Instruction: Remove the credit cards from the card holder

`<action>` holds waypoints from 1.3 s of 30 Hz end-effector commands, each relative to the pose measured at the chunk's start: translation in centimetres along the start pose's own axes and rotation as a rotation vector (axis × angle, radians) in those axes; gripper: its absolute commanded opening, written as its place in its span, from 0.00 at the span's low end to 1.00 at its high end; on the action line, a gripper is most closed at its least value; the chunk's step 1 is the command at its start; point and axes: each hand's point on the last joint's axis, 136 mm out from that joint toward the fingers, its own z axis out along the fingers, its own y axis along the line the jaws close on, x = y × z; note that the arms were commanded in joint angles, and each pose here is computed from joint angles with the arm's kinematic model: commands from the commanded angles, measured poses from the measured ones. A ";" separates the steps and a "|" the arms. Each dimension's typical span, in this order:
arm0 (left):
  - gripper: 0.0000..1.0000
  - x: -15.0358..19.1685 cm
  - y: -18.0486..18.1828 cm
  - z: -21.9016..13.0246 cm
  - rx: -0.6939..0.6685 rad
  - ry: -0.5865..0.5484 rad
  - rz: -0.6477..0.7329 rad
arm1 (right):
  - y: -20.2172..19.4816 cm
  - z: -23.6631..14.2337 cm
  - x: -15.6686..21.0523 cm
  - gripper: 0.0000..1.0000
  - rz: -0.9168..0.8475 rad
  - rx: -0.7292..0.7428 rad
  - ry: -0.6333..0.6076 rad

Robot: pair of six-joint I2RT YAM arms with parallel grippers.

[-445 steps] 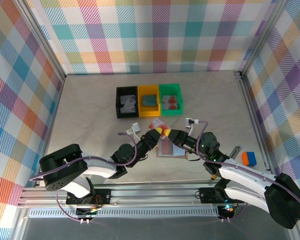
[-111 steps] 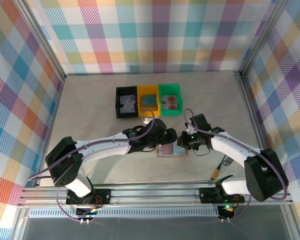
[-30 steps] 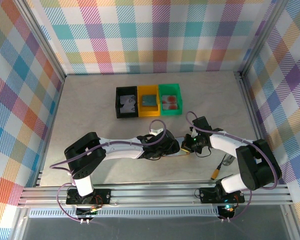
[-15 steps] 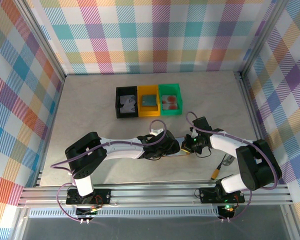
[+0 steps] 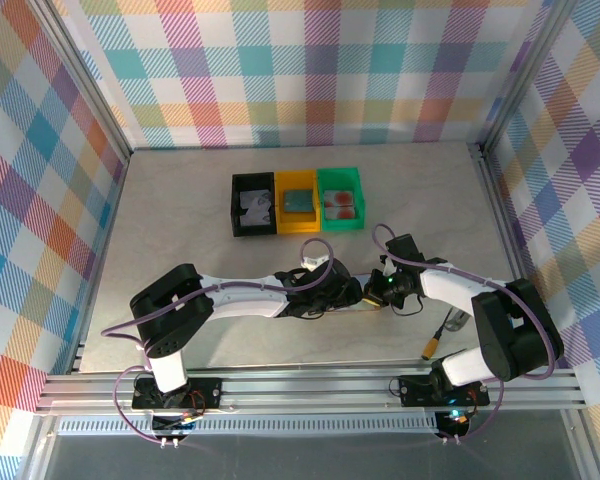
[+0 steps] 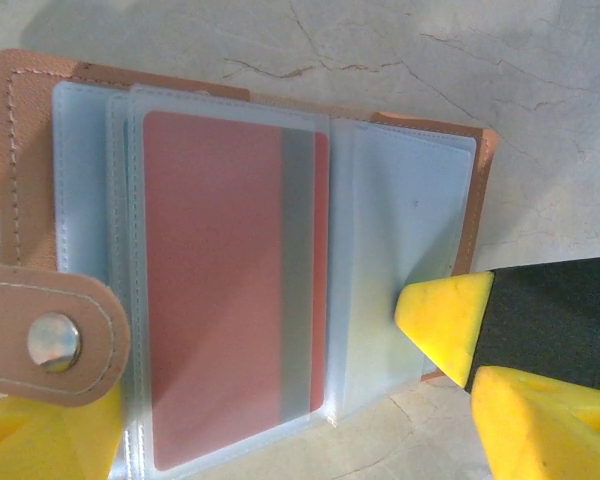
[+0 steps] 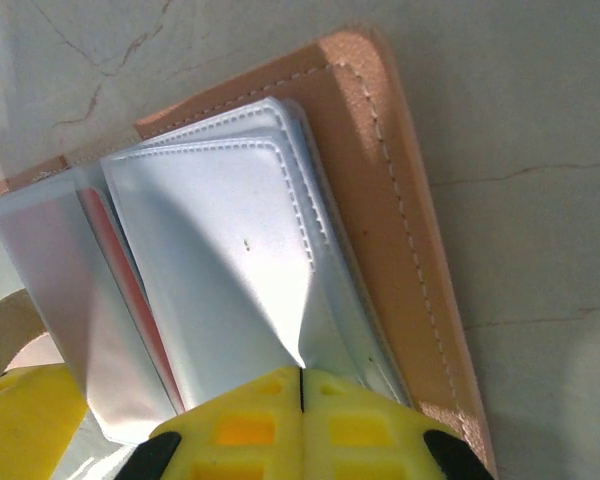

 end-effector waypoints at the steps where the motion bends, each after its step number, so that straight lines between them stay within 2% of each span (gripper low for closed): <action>1: 0.89 -1.2 -0.9 -1.3 0.029 -0.039 0.017 | -0.6 0.1 0.6 0.00 0.019 0.007 0.015; 16: 0.89 -2.0 0.0 -2.3 -0.035 -0.071 0.058 | -0.7 -0.2 0.5 0.00 0.013 0.016 0.000; 39: 0.89 -1.0 -1.3 -1.0 0.021 -0.020 0.062 | -0.5 -0.3 0.7 0.00 0.021 -0.005 -0.001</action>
